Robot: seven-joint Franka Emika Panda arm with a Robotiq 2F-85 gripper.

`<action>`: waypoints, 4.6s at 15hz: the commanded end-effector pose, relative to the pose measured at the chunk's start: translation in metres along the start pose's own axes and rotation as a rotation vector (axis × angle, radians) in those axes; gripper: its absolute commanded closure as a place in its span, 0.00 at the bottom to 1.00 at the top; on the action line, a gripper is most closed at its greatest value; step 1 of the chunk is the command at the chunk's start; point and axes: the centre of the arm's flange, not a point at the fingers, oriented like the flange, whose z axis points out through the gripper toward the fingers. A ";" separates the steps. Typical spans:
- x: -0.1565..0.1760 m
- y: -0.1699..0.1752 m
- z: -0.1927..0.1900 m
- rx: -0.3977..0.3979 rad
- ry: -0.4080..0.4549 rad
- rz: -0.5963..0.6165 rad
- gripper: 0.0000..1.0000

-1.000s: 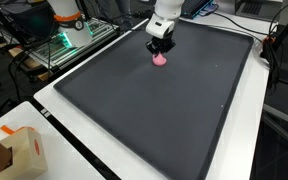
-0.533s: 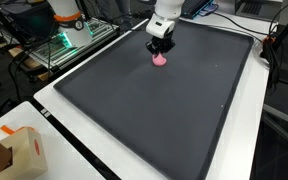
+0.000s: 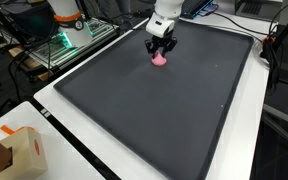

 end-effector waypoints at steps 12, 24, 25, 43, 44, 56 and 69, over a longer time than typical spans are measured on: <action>0.011 0.056 -0.046 0.218 -0.278 0.150 0.00; 0.066 0.138 -0.013 0.385 -0.467 0.475 0.00; 0.069 0.140 -0.010 0.390 -0.474 0.490 0.00; 0.107 0.131 0.040 0.434 -0.569 0.559 0.00; 0.108 0.128 0.038 0.429 -0.566 0.549 0.00; 0.121 0.061 0.015 0.112 -0.462 0.194 0.00; 0.110 -0.035 -0.012 -0.158 -0.336 -0.320 0.00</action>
